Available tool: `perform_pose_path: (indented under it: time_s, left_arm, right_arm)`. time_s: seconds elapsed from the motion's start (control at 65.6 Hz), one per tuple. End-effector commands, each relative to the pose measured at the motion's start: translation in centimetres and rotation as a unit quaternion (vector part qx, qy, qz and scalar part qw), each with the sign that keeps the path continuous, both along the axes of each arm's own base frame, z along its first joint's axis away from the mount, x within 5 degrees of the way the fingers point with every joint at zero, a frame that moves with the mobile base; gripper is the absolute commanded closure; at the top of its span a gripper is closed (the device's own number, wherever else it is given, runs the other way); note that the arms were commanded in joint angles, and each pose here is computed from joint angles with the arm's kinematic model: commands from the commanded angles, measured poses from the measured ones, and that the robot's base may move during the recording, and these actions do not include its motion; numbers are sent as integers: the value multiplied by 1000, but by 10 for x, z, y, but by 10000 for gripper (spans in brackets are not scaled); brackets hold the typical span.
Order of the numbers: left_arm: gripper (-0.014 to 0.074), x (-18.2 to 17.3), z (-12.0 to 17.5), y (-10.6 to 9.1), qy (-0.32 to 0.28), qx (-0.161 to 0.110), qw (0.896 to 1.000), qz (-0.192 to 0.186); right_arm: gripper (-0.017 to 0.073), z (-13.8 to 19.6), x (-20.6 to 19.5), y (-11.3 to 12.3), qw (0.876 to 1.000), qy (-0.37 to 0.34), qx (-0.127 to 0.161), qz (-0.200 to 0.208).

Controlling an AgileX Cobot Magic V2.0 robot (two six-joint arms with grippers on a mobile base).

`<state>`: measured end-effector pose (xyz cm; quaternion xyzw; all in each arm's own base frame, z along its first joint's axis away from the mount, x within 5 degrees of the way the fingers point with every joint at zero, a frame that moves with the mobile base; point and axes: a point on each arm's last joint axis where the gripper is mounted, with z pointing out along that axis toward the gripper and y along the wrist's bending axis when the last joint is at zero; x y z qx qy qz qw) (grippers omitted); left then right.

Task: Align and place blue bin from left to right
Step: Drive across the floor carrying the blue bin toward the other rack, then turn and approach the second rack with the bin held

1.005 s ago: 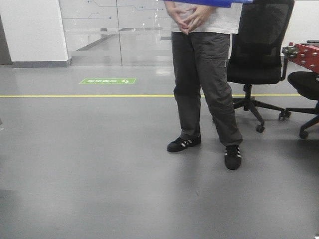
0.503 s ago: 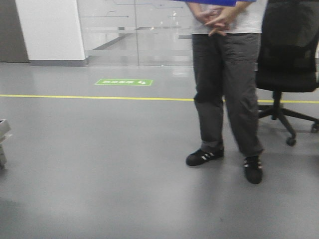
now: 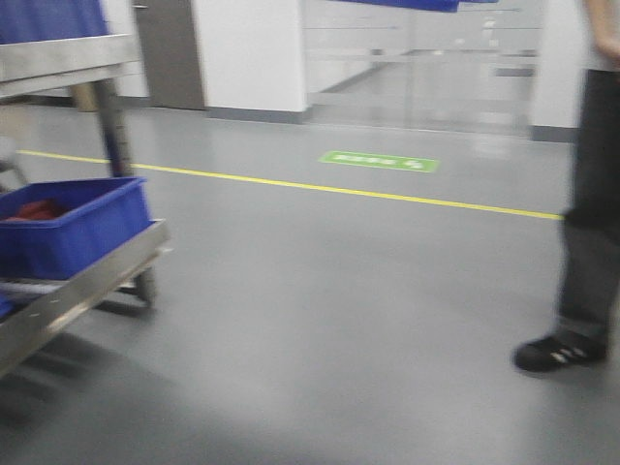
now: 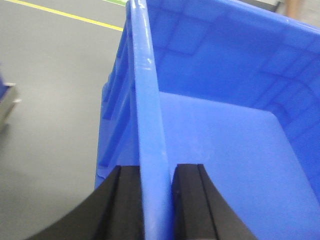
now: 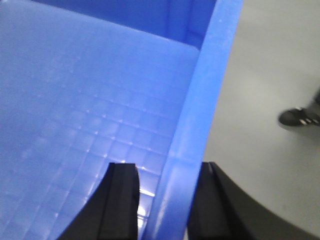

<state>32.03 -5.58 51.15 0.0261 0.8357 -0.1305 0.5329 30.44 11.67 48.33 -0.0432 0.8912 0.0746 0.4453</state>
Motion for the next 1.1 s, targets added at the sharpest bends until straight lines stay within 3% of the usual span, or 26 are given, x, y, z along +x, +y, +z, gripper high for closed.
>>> perform_pose_path:
  time_s: [0.0,1.082]
  left_arm:
    - [705,-5,25,3,-98,-12,995,11]
    - [705,-5,25,3,-98,-12,995,11]
  right_arm:
    - [712,16,-4,-1,998,-56,-4,16]
    - [712,16,-4,-1,998,-56,-4,16]
